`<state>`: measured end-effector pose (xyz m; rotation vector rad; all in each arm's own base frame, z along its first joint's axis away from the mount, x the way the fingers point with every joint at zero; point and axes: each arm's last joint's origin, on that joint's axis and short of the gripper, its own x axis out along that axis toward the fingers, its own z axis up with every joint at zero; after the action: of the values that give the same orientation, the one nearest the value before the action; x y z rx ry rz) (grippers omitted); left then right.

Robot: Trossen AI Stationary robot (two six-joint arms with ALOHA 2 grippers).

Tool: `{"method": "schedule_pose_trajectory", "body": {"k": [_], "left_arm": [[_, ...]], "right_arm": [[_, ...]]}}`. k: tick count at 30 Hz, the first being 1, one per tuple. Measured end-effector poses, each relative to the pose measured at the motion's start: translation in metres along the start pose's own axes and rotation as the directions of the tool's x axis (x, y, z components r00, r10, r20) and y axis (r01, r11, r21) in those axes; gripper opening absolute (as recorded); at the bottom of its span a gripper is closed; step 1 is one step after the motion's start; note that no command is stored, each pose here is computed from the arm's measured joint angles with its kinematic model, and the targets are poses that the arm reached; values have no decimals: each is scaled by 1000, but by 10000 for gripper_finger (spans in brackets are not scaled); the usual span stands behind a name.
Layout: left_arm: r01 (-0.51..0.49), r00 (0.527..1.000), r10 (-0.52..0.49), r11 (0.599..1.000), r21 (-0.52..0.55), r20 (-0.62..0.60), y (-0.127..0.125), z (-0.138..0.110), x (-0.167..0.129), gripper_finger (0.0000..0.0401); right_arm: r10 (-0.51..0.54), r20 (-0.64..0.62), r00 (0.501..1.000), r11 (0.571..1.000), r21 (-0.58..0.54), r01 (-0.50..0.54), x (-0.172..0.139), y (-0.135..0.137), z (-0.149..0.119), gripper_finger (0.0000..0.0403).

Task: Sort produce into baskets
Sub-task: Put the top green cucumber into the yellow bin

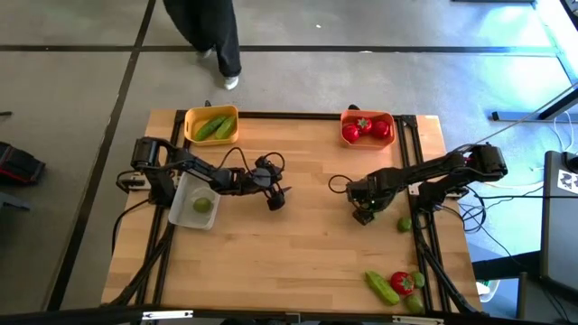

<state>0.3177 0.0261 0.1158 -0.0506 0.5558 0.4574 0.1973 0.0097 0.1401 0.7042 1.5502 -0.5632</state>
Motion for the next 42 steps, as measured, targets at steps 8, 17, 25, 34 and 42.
{"method": "schedule_pose_trajectory", "body": {"k": [8,17,25,34,42], "left_arm": [[1,1000,-1,1000,-8,5,0,0,0,337],[3,1000,-3,998,-63,3,-1,0,0,337],[8,1000,-8,991,-130,3,-2,0,-1,337],[79,992,-65,988,-130,104,-5,30,-30,337],[91,984,-73,990,-105,162,4,51,-55,337]], "right_arm": [[-38,90,995,999,-1,38,-1,1,4,263],[-67,132,989,997,-40,73,-1,1,5,123],[-60,168,984,983,-159,87,-1,3,7,107],[-43,344,938,960,-246,134,-14,15,21,110],[114,517,848,919,-378,107,-28,34,38,112]]}}
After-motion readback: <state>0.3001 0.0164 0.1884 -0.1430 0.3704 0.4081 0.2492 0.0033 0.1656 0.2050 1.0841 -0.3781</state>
